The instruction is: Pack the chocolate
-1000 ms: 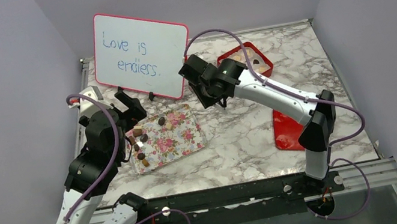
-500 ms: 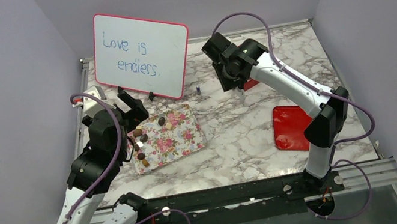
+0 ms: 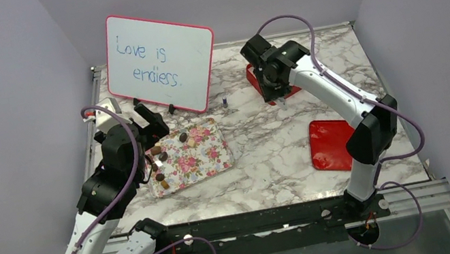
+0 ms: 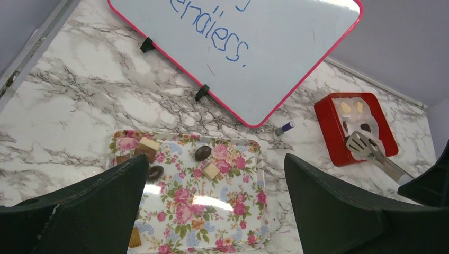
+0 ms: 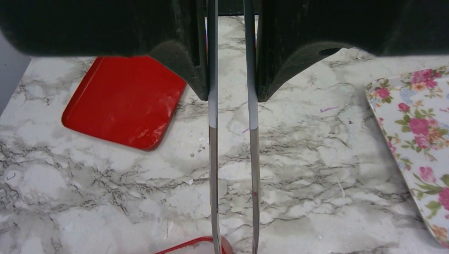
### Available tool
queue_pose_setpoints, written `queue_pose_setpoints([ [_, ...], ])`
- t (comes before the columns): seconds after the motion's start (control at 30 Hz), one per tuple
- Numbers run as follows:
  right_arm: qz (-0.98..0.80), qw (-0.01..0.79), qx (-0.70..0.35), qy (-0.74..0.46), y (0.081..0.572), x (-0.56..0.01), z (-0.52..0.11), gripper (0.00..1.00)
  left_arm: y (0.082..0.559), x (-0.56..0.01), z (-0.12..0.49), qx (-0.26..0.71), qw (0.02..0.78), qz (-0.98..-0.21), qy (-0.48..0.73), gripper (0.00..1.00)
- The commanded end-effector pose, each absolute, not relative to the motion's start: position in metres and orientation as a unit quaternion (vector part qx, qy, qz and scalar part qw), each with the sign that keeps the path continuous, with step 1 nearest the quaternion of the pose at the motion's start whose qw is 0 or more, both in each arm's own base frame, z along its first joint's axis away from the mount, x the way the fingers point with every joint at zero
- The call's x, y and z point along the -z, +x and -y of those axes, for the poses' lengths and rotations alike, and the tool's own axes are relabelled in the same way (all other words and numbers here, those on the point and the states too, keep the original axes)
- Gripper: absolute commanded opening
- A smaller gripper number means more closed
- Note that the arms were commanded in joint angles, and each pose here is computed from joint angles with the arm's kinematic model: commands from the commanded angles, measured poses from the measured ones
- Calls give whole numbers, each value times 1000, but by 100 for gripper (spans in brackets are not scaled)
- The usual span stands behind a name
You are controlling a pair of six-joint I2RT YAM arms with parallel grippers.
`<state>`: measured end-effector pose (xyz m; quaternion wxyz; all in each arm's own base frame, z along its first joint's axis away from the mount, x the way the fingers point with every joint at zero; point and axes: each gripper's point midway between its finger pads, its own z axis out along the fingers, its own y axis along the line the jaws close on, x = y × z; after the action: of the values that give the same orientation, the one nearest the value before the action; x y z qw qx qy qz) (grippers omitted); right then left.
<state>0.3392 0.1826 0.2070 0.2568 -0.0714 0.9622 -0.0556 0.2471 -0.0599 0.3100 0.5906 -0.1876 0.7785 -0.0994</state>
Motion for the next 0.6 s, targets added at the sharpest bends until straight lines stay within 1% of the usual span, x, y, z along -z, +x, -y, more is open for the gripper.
queue_pose_setpoints([
  [0.0,-962,262,50,-62,337,-210,-174,31,247,-316,60,110,600,-770,-188,99],
  [0.57,-965,252,60,-47,344,-194,-157,31,249,-317,61,107,600,-771,-187,99],
])
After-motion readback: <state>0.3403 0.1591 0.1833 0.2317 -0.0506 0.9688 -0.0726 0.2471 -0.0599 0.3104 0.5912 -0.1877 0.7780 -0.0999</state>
